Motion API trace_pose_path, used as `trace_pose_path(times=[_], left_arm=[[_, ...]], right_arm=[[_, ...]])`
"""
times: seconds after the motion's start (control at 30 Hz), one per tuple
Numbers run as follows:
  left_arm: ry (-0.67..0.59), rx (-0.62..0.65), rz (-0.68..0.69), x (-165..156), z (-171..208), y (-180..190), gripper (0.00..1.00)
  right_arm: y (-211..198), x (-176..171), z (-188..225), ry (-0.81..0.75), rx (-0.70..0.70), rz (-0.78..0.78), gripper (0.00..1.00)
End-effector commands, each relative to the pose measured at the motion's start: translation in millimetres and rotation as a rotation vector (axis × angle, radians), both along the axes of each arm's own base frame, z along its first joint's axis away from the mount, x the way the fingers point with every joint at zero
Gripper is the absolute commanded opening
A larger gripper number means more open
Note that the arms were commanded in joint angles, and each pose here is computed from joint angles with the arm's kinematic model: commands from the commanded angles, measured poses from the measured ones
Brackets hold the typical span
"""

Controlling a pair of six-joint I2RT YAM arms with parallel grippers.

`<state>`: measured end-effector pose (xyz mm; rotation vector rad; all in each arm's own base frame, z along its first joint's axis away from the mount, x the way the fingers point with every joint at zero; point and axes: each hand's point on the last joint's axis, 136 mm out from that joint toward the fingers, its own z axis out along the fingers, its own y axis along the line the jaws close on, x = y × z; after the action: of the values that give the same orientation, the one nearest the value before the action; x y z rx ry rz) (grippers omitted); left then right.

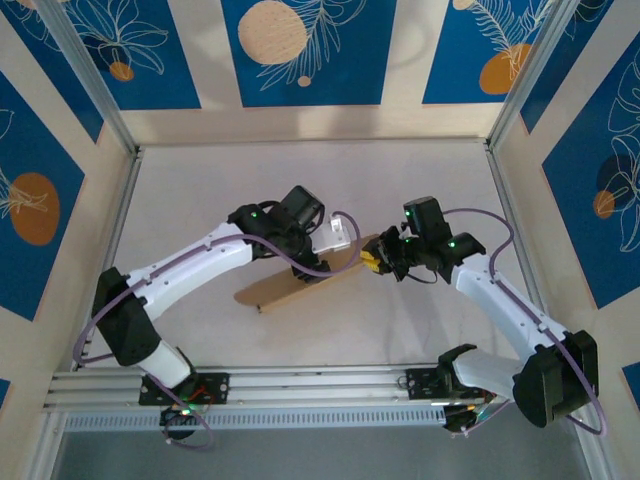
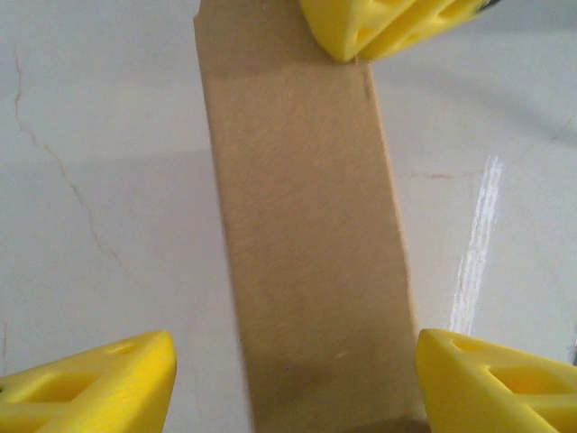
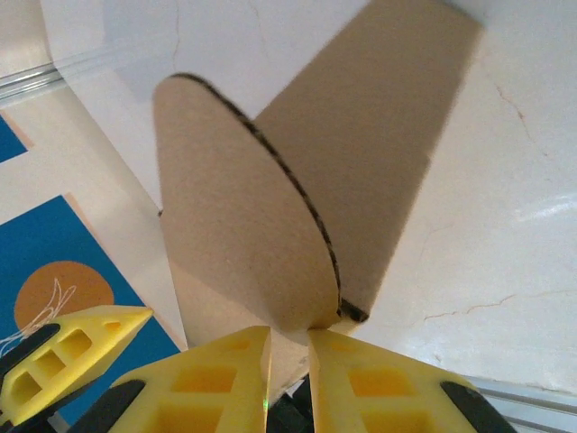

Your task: Fold the paper box

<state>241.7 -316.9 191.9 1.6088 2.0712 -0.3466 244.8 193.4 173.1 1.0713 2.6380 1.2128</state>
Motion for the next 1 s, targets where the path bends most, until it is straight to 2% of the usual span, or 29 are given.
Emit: trace_pose_path(times=[0.0,0.17,0.3,0.37,0.43,0.57,0.67,0.73,0.87,0.97], left_arm=[[0.040,0.064,0.048,-8.5,-10.6,23.7,0.70],[0.143,-0.003,0.081,-31.6,-15.1,25.6,0.70],[0.032,0.015,0.187,-8.9,-16.9,37.1,0.68],[-0.022,0.049,0.300,8.5,-18.5,50.1,0.69],[-0.059,0.057,0.434,22.9,-22.2,67.8,0.70],[-0.066,-0.057,0.720,42.9,-28.8,117.5,0.75],[-0.005,-0.182,0.940,55.4,-43.5,152.1,0.76],[0.020,-0.200,1.057,62.6,-54.9,171.4,0.75],[0.047,-0.207,1.171,73.9,-74.8,190.5,0.72],[0.132,-0.203,1.186,78.2,-95.7,190.4,0.69]], right_arm=[[-7.3,-6.2,-13.7,0.073,-0.057,-0.029,0.21],[-4.0,-0.8,-7.7,0.061,-0.056,-0.029,0.22],[-6.4,7.9,-8.0,0.000,-0.104,0.010,0.24],[-8.9,15.1,-7.7,-0.105,-0.171,0.103,0.27],[2.3,15.4,-10.2,-0.180,-0.169,0.244,0.30],[39.0,6.1,-12.8,-0.242,-0.100,0.435,0.35],[75.6,3.3,-16.2,-0.238,-0.071,0.558,0.41],[94.0,2.8,-27.5,-0.213,-0.096,0.626,0.45],[114.6,8.9,-57.1,-0.167,-0.146,0.686,0.49],[116.5,16.4,-80.6,-0.131,-0.208,0.697,0.51]])
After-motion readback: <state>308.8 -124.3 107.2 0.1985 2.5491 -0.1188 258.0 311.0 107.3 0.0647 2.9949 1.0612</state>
